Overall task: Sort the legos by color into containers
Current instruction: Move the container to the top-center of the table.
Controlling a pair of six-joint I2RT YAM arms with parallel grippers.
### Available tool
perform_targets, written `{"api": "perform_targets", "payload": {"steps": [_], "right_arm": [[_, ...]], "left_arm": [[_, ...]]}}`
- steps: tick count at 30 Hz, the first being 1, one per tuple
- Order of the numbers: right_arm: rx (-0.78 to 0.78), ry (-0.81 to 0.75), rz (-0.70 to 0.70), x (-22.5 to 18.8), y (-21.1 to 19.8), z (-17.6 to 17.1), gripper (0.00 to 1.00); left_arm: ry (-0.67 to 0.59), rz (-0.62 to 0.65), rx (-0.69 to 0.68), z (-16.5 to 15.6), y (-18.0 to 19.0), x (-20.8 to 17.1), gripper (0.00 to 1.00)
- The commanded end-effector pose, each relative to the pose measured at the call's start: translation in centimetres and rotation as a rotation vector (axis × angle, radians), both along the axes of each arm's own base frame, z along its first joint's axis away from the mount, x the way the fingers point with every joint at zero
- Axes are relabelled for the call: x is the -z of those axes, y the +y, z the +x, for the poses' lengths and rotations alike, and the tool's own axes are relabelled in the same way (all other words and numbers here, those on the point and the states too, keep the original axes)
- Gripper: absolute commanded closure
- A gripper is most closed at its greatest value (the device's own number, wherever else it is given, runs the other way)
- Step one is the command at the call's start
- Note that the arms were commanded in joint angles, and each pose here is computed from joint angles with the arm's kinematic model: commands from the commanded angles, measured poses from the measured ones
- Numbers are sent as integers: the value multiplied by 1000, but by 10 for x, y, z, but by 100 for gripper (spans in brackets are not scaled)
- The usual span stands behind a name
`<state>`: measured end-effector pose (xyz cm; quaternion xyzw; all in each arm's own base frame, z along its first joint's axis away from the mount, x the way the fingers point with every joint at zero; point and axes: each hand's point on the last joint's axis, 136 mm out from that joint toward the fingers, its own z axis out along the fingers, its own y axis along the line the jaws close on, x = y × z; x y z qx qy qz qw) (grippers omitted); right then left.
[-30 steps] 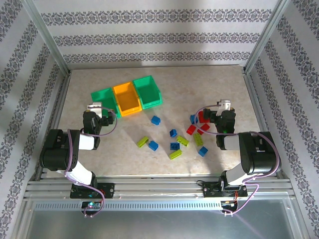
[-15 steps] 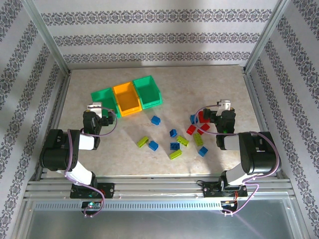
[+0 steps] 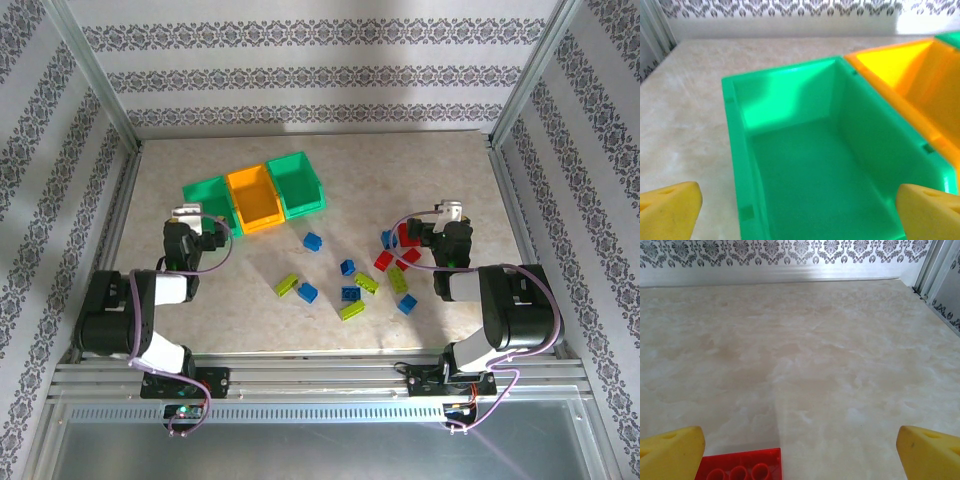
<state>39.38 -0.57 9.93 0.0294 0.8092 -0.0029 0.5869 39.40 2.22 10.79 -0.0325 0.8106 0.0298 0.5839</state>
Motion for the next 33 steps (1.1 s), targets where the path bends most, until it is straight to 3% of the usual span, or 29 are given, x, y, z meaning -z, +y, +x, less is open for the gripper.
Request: {"api": "perform_targets", "payload": {"steps": [1, 7, 14, 18, 24, 33], "right_arm": [[-27, -32, -10, -16, 6, 4, 2], [10, -47, -20, -33, 2, -2, 2], [223, -34, -91, -65, -20, -18, 2], [264, -11, -123, -81, -16, -27, 2], [350, 127, -67, -82, -12, -50, 2], [308, 232, 61, -77, 12, -78, 2]], "left_arm": [[-4, -13, -18, -2, 0, -15, 0], [-32, -58, -59, -6, 4, -50, 0], [59, -291, -130, 0, 0, -70, 0], [151, -377, -126, 11, -16, -64, 0], [308, -360, -107, 27, -52, -36, 1], [437, -329, -152, 41, -68, 5, 0]]}}
